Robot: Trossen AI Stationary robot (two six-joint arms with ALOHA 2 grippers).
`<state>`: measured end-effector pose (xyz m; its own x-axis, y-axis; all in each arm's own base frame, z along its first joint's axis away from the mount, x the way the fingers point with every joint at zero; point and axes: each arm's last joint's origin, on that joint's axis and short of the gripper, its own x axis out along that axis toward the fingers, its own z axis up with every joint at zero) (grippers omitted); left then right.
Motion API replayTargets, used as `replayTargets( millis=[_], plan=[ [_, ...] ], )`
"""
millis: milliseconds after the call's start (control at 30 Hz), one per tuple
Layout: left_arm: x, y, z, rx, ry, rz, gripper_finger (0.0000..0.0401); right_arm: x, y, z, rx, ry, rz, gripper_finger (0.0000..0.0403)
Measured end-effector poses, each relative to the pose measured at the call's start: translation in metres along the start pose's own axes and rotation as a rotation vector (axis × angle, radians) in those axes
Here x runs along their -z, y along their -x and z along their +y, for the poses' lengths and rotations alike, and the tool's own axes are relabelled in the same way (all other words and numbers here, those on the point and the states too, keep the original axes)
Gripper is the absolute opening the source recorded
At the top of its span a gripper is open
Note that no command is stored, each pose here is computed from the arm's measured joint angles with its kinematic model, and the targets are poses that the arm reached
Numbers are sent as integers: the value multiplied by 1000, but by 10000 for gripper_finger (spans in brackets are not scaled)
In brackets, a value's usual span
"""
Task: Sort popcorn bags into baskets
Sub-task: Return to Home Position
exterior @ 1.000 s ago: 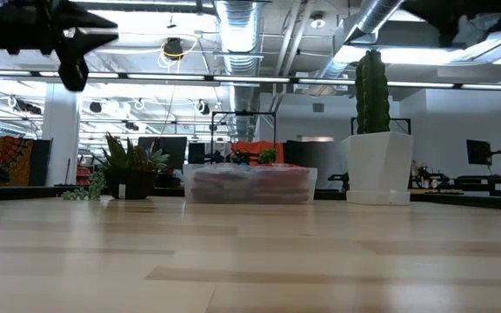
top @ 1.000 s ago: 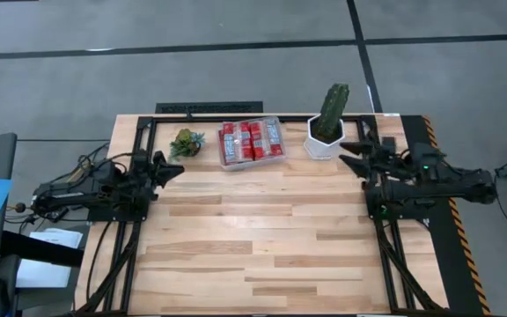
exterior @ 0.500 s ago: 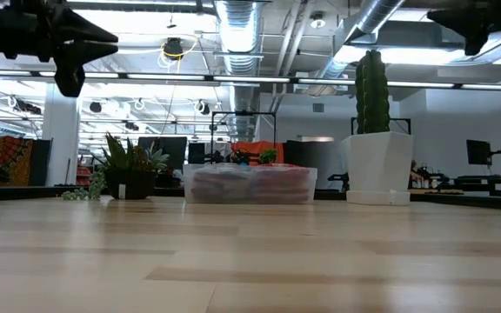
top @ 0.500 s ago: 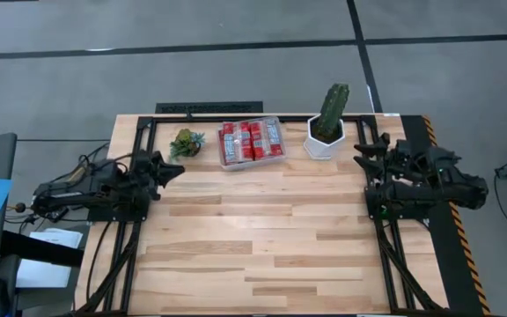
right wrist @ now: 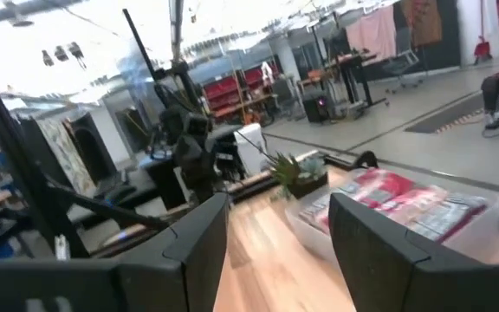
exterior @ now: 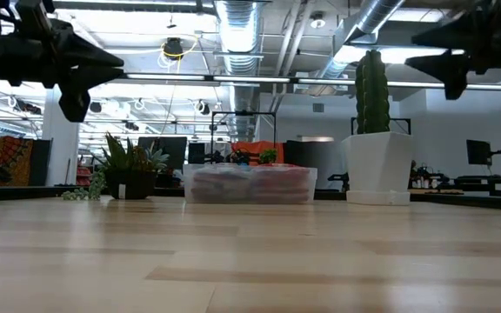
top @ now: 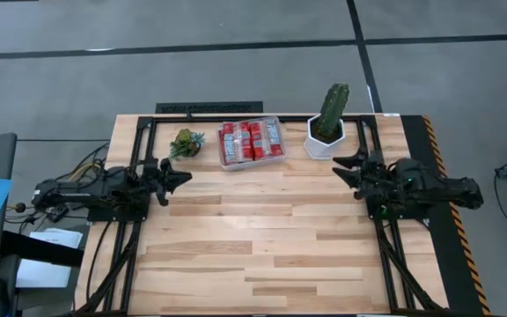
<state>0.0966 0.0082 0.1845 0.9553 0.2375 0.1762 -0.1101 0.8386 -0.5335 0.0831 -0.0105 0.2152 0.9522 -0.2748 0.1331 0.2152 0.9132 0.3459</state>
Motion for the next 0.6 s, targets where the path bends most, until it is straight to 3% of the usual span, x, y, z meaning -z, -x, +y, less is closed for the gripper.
replayTargets(
  millis=[433, 600],
  plan=[
    [7, 3, -7, 3, -44, 36, 54, 42, -6, -10, -22, -27, 76, 224],
    [7, 3, -6, -41, -8, 19, 54, 45, -7, -9, -29, -46, 98, 221]
  ],
)
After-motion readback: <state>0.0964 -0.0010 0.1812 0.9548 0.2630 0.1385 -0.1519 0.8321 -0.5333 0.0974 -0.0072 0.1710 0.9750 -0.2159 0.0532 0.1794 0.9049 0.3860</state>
